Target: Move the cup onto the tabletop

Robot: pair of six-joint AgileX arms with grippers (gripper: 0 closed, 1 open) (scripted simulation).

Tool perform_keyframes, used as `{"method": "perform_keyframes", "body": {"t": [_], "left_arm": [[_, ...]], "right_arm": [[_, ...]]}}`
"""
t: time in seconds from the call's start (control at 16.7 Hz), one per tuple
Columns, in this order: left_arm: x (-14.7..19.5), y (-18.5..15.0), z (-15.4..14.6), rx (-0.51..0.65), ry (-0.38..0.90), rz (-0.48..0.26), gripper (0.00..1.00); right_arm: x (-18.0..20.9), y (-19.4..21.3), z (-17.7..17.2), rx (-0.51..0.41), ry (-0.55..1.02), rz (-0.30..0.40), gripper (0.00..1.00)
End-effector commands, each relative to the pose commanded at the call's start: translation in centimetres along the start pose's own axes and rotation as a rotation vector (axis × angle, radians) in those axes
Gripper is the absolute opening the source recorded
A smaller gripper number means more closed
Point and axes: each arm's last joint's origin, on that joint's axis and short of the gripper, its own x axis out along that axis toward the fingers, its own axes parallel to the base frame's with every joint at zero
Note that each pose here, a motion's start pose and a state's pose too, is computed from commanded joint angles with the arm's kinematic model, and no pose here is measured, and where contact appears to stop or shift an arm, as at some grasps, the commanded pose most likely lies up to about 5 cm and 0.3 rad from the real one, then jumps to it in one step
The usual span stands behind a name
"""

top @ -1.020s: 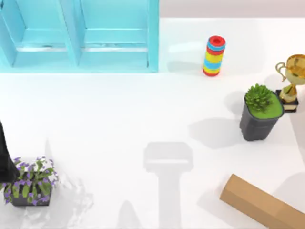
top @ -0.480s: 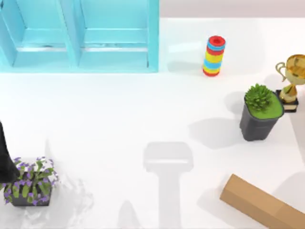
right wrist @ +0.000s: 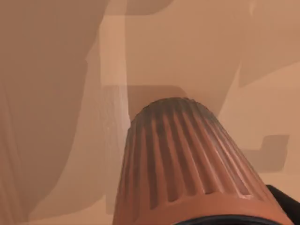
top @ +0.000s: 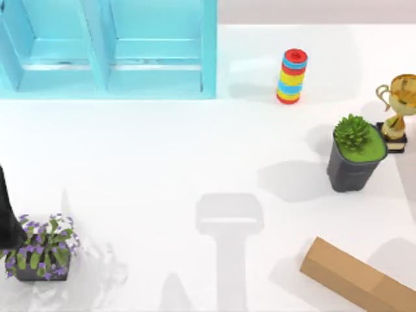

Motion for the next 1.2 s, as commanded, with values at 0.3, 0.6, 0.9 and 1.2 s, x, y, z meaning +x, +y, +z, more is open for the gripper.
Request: {"method": "perform_keyframes", "body": {"t": [0.3, 0.6, 0.9, 1.2], "left_arm": [[0.0, 0.0, 0.0, 0.0, 0.0, 0.0, 1.0], [0.0, 0.0, 0.0, 0.0, 0.0, 0.0, 1.0], [0.0, 0.0, 0.0, 0.0, 0.0, 0.0, 1.0], [0.0, 0.0, 0.0, 0.0, 0.0, 0.0, 1.0]], "right_arm": [[-3.9, 3.8, -0.1, 0.001, 0.012, -0.009, 0.0], [-8.1, 8.1, 0.1, -0.023, -0.054, -0.024, 0.0], [-9.0, 9.1, 0.0, -0.028, -0.065, -0.023, 0.0], [-9.0, 9.9, 0.3, -0.025, -0.065, -0.03, 0.0]]}}
